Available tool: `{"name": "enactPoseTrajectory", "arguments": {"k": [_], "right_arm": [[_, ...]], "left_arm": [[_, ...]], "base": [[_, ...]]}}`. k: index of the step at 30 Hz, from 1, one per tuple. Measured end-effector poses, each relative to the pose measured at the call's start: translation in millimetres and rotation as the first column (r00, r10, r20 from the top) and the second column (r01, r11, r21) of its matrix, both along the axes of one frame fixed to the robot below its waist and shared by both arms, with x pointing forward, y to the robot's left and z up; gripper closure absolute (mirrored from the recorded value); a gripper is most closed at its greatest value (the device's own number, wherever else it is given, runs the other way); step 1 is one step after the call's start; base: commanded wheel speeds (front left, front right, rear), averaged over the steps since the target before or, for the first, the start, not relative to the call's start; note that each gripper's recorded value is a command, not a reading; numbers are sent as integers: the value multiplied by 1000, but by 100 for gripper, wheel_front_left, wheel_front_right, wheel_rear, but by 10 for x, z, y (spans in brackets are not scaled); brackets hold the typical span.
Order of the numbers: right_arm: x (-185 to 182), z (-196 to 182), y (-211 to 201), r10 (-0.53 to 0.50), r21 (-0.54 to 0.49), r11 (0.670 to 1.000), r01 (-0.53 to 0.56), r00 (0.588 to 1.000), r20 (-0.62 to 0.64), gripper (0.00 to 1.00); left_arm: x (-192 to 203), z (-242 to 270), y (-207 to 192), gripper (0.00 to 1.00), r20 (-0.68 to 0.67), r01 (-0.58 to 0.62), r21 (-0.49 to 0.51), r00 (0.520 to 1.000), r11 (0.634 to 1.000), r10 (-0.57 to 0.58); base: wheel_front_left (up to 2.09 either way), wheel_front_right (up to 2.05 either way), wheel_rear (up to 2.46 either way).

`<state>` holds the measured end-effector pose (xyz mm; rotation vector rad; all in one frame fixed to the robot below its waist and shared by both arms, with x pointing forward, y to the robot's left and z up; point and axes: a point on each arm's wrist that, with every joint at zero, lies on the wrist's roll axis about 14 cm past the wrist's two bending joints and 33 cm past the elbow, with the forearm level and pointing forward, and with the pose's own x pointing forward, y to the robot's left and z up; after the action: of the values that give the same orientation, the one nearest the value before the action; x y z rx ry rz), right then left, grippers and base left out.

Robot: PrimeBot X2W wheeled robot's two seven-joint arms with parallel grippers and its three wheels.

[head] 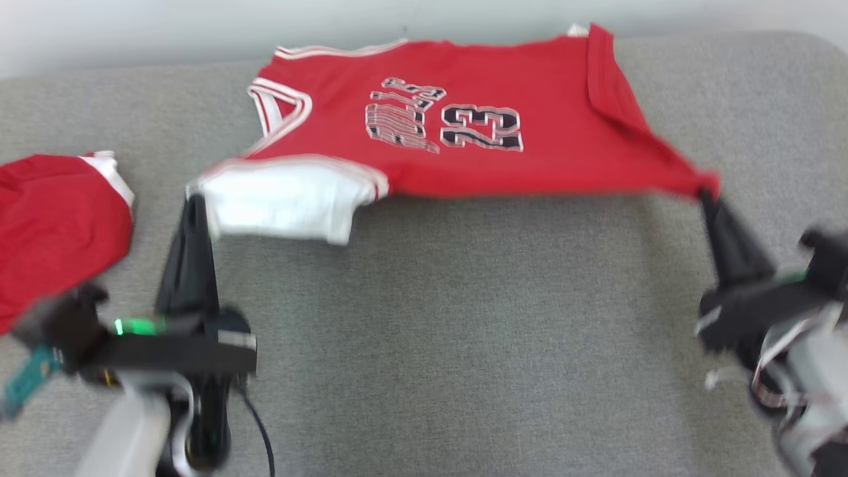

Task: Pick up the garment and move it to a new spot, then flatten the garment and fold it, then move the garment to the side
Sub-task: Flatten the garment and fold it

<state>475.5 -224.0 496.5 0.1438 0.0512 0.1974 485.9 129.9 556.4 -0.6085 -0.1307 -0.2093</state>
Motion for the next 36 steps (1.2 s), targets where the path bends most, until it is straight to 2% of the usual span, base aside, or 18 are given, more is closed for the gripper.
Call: {"name": "enactPoseTrajectory", "arguments": {"k": [10, 20, 26, 31, 36], "right_arm": [[-817, -612, 202, -12, 47, 999, 20, 987, -158, 100], [-1401, -736, 232, -22, 28, 999, 29, 969, -244, 100], [-1659, -773, 78, -66, 13, 997, 73, 956, -285, 100], [-1839, -864, 114, -59, 18, 997, 70, 938, -341, 100], [-1840, -893, 219, -45, 38, 997, 63, 933, -358, 100]], "left_arm": [[-805, -618, 169, 100, -200, -87, -50, 977, 995, 76], [-1524, -1030, 171, 100, -342, -137, -63, 934, 989, 108], [-1779, -1089, 164, 100, -369, -142, -65, 923, 988, 108], [-1944, -1159, 73, 100, -407, -118, -79, 910, 990, 77], [-1899, -1125, 46, 100, -396, -109, -84, 916, 990, 67]], "base": [[0, 0, 0], [0, 0, 0], [0, 0, 0], [0, 0, 0], [0, 0, 0]]}}
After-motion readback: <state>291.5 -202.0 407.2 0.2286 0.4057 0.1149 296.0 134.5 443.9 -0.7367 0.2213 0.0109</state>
